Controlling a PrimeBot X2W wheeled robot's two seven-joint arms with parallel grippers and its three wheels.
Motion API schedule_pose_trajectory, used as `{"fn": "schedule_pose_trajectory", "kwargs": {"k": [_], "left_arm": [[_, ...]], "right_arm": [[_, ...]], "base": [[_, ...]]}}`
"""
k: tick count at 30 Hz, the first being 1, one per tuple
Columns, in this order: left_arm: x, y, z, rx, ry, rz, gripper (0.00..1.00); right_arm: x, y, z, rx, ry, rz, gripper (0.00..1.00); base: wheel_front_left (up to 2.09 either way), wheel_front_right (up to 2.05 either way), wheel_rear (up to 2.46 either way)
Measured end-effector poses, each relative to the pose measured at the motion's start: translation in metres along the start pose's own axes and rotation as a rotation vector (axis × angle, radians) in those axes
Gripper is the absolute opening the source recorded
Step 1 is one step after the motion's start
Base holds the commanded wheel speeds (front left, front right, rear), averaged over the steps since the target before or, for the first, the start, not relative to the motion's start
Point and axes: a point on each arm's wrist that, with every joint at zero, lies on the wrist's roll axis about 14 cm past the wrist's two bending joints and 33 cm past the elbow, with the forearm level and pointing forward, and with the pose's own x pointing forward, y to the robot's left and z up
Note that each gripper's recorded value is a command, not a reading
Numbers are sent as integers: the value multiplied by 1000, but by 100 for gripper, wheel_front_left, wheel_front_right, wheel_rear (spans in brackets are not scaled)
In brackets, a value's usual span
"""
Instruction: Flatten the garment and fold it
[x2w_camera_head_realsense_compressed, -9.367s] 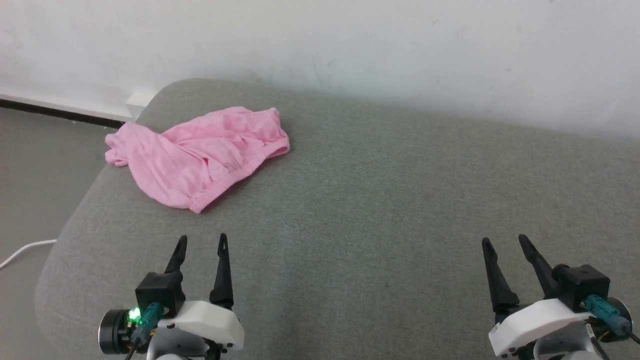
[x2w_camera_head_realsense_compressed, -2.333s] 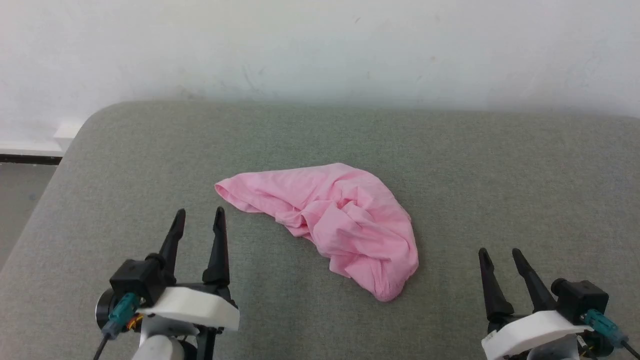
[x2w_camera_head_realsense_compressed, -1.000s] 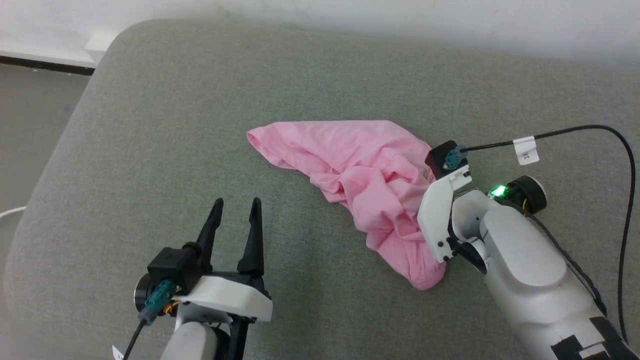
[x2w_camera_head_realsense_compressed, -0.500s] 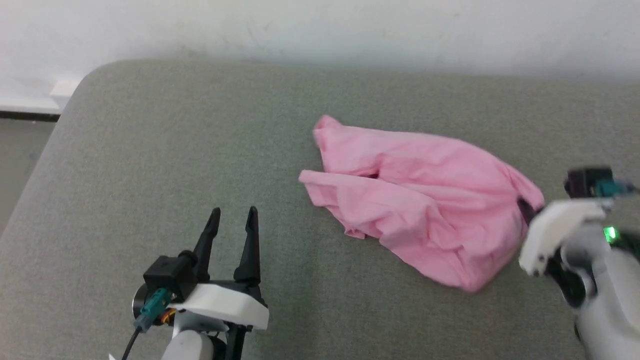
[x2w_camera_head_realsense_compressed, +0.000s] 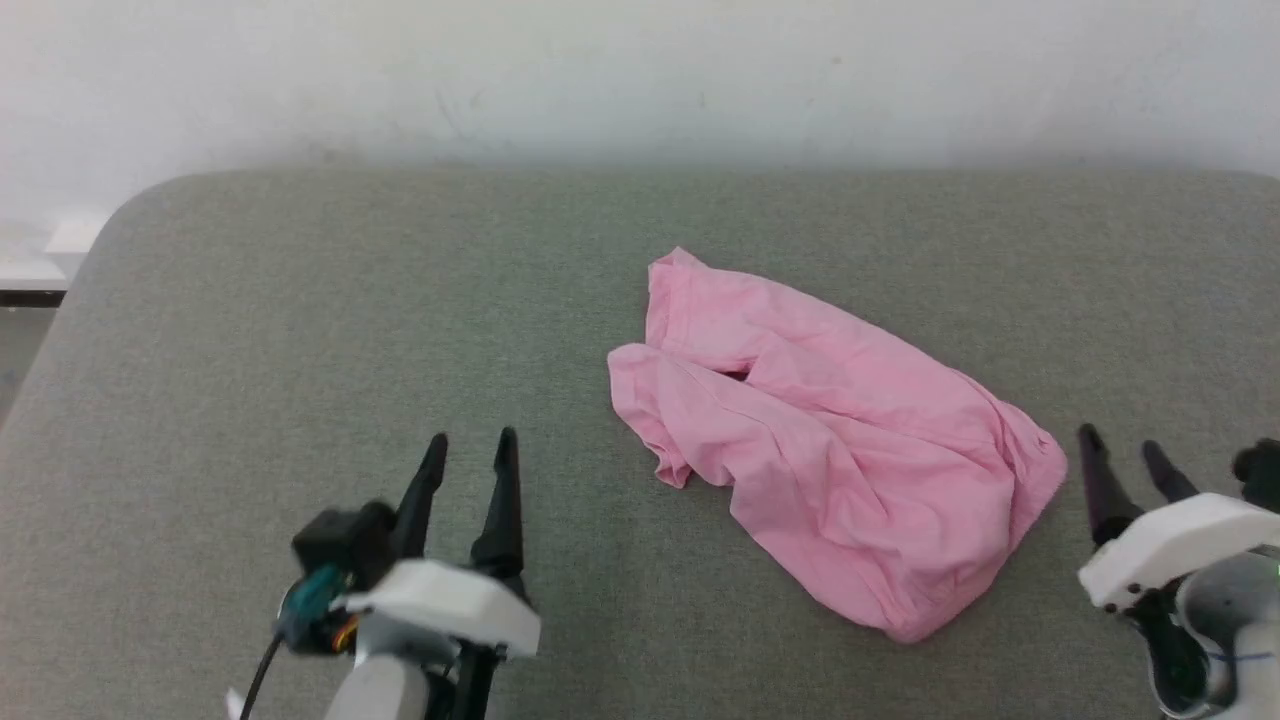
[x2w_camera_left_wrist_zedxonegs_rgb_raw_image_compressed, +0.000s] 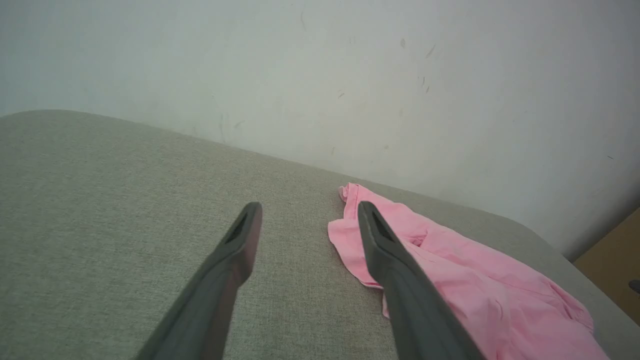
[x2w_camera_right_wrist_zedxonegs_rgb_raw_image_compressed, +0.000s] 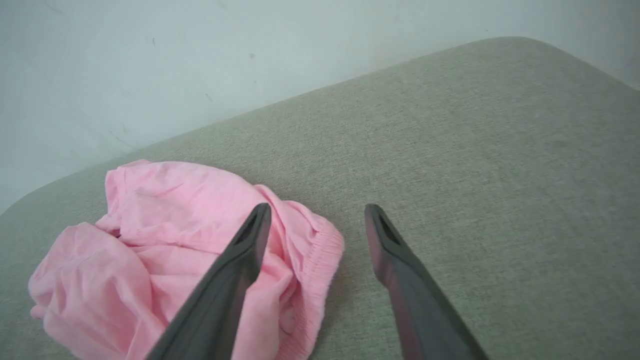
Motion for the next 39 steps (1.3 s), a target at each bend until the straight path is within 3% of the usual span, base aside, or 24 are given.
{"fn": "schedule_pose_trajectory", "kwargs": {"k": [6, 10, 14, 23, 24, 25, 26, 34, 39], "left_arm": [[55, -35, -4, -32, 170, -99, 100], [78, -52, -41, 7, 457, -116, 100], [85, -67, -76, 75, 695, -153, 100], [68, -89, -141, 182, 978, -249, 100], [67, -92, -144, 176, 988, -261, 75], [66, -95, -146, 173, 986, -274, 18], [66, -96, -146, 166, 981, -281, 0], [88, -85, -105, -5, 763, -218, 0], [94, -48, -47, -130, 533, -124, 0]], "right_arm": [[-12, -24, 21, -17, -72, -69, 100], [-11, -23, 20, -9, -62, -62, 100], [-12, -29, 13, 12, -45, -77, 100], [-18, -55, -3, 17, -12, -152, 100], [-18, -57, -3, 14, -15, -158, 100], [-18, -58, -3, 14, -17, -163, 100], [-18, -58, -3, 12, -21, -163, 100], [-13, -40, -2, 4, -33, -111, 100], [-9, -18, -9, 1, -12, -47, 100]], "base": [[0, 0, 0], [0, 0, 0], [0, 0, 0], [0, 0, 0], [0, 0, 0], [0, 0, 0], [0, 0, 0], [0, 0, 0], [0, 0, 0]]}}
